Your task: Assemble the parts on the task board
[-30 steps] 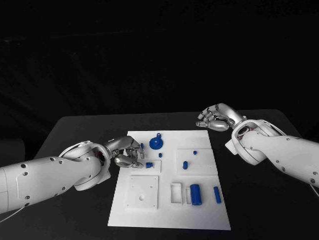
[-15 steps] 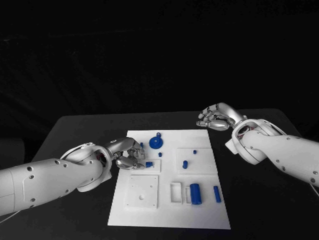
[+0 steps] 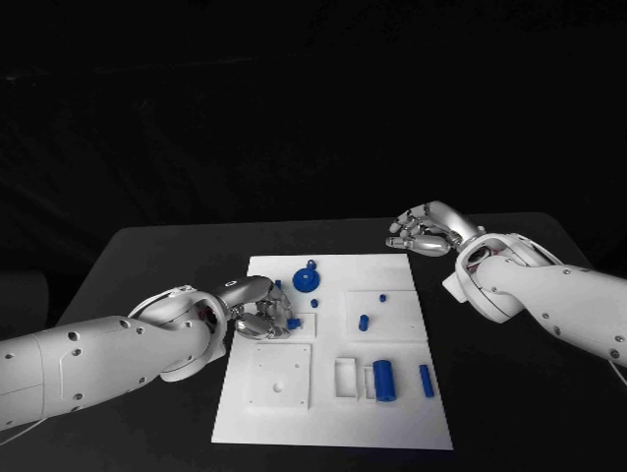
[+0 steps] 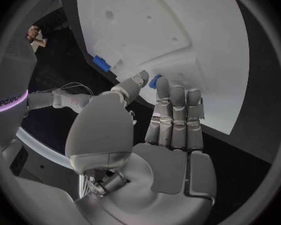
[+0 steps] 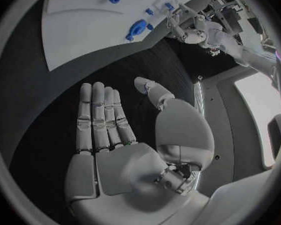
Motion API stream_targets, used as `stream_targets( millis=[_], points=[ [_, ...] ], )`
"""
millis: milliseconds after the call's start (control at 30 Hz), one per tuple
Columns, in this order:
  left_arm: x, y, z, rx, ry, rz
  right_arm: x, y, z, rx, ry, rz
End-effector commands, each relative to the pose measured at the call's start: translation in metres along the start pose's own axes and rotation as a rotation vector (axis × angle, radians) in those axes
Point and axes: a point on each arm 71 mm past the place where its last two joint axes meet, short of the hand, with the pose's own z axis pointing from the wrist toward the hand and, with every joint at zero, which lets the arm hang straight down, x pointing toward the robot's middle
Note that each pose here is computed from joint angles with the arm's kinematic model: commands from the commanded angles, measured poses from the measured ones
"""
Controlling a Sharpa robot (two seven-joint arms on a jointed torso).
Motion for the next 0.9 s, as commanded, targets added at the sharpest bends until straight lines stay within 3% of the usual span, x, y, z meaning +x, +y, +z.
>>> stream_targets(
  millis=[33, 533, 900],
  points=[
    [0.0013, -0.0022, 0.0013, 0.013, -0.002, 0.006, 0.0011, 0.0016, 0.0001, -0.013, 0.008, 0.0],
    [0.0019, 0.0023, 0.0047, -0.019, 0.011, 0.011, 0.0016, 0.0021, 0.0002, -0.014, 0.01, 0.001],
    [0.0063, 0.0014, 0.0082, -0.022, 0.031, 0.042, 0.0021, 0.0027, 0.0003, -0.016, 0.012, 0.001]
  ],
)
